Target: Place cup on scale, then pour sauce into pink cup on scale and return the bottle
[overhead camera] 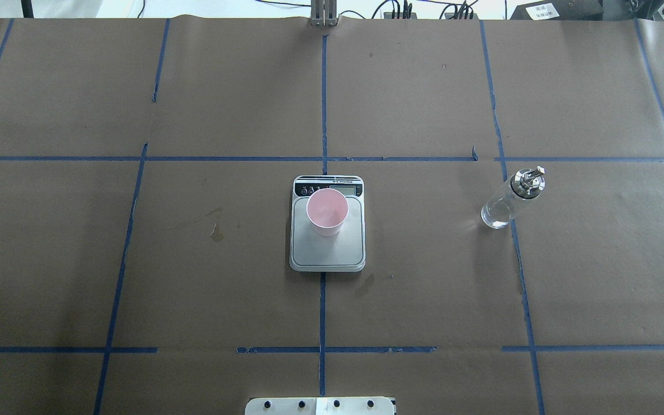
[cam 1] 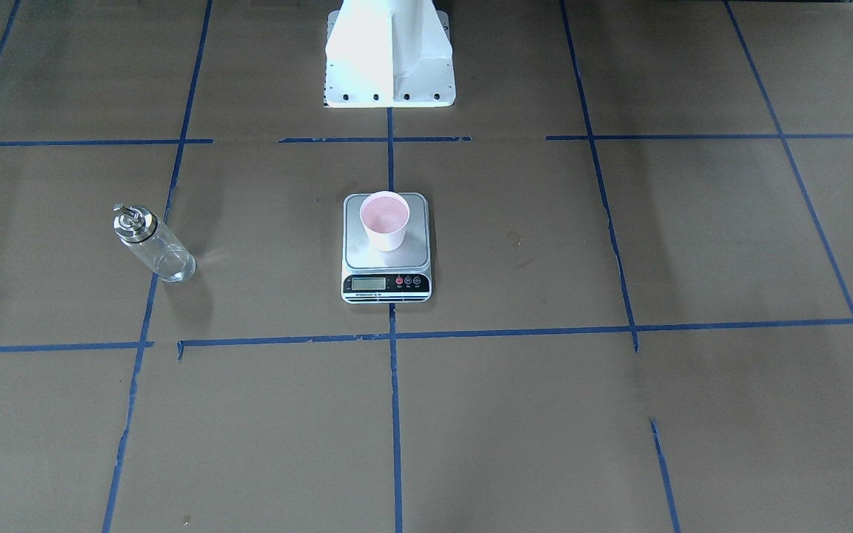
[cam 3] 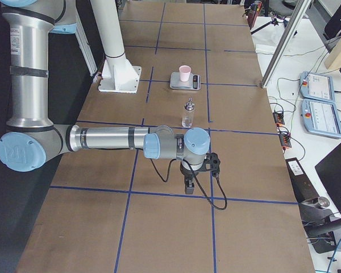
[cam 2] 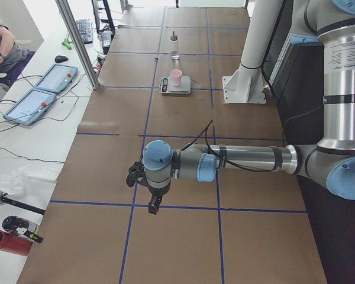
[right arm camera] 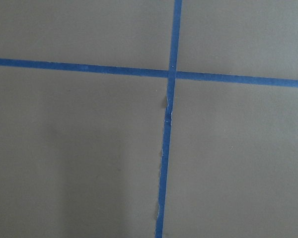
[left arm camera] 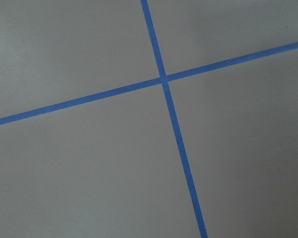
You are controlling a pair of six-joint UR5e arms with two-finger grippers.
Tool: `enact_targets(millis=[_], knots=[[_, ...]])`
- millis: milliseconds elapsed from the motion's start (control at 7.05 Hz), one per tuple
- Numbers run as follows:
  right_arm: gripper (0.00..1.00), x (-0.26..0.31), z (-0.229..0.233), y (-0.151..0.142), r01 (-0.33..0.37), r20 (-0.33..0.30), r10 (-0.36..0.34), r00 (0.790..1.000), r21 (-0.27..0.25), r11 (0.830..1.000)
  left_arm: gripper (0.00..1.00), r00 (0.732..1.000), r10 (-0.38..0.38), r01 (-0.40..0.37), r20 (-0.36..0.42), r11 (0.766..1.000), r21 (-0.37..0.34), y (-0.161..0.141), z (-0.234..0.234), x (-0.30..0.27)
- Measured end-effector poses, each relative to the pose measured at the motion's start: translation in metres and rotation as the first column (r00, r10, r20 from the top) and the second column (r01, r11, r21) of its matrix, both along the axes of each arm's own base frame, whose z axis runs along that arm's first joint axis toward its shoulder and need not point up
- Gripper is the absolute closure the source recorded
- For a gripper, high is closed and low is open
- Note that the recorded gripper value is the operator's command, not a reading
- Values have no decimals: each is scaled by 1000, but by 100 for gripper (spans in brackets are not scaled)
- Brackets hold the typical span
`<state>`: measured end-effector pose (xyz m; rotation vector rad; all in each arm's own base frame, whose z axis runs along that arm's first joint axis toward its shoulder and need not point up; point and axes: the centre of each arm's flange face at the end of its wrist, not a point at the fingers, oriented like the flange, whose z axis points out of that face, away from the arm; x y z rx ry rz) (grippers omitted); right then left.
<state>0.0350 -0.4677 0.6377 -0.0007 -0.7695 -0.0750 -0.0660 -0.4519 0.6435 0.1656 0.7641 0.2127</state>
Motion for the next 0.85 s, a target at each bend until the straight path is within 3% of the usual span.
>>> enact_targets(millis=[851], knots=[[0,-5,-1,-1,9,0,-9,1000,0,1000,0,1000,0,0,0,1000,3,-1,-1,0]])
